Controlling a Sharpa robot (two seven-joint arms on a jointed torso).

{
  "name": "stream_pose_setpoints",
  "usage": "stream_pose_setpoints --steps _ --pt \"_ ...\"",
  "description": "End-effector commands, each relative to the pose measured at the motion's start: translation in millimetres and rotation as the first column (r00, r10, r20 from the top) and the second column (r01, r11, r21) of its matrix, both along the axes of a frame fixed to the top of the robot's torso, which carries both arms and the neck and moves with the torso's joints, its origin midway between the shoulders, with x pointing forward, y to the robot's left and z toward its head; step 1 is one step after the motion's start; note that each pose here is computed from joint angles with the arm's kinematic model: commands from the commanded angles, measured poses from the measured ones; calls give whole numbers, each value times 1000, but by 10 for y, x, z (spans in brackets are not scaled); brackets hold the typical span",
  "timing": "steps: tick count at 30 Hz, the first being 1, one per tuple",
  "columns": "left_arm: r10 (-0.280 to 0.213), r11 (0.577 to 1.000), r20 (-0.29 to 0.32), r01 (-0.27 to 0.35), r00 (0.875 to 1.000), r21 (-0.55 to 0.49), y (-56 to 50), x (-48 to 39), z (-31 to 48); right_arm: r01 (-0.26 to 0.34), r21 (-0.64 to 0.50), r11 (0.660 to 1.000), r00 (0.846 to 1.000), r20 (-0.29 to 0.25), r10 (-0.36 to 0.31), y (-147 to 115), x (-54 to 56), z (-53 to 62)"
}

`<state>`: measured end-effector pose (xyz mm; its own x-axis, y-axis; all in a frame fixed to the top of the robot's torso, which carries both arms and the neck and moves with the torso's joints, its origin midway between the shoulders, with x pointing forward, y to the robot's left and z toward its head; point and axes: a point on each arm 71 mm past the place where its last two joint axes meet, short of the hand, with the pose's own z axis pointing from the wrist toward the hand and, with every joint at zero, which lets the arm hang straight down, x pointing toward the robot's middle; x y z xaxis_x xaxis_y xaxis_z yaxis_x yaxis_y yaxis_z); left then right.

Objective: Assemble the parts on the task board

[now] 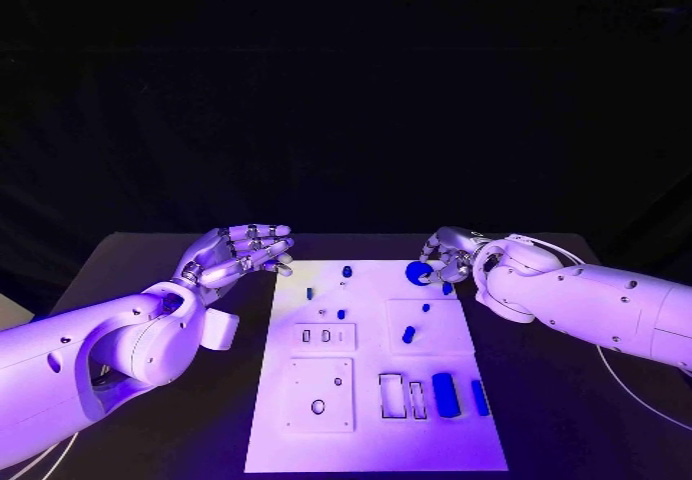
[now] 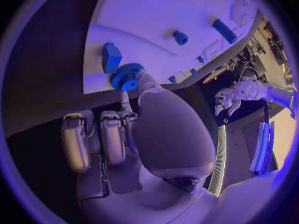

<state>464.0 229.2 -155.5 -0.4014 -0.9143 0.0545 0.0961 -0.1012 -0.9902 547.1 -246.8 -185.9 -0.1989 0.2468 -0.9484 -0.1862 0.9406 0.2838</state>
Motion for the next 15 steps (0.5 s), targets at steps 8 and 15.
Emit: stream_pose_setpoints --steps 8,15 --pt "-3 1000 4 3 1000 -7 -9 5 10 -14 -33 999 1000 -26 13 36 6 -33" --pt "-4 1000 0 4 1000 -6 -6 6 7 -12 -50 999 999 -35 11 68 4 -86"
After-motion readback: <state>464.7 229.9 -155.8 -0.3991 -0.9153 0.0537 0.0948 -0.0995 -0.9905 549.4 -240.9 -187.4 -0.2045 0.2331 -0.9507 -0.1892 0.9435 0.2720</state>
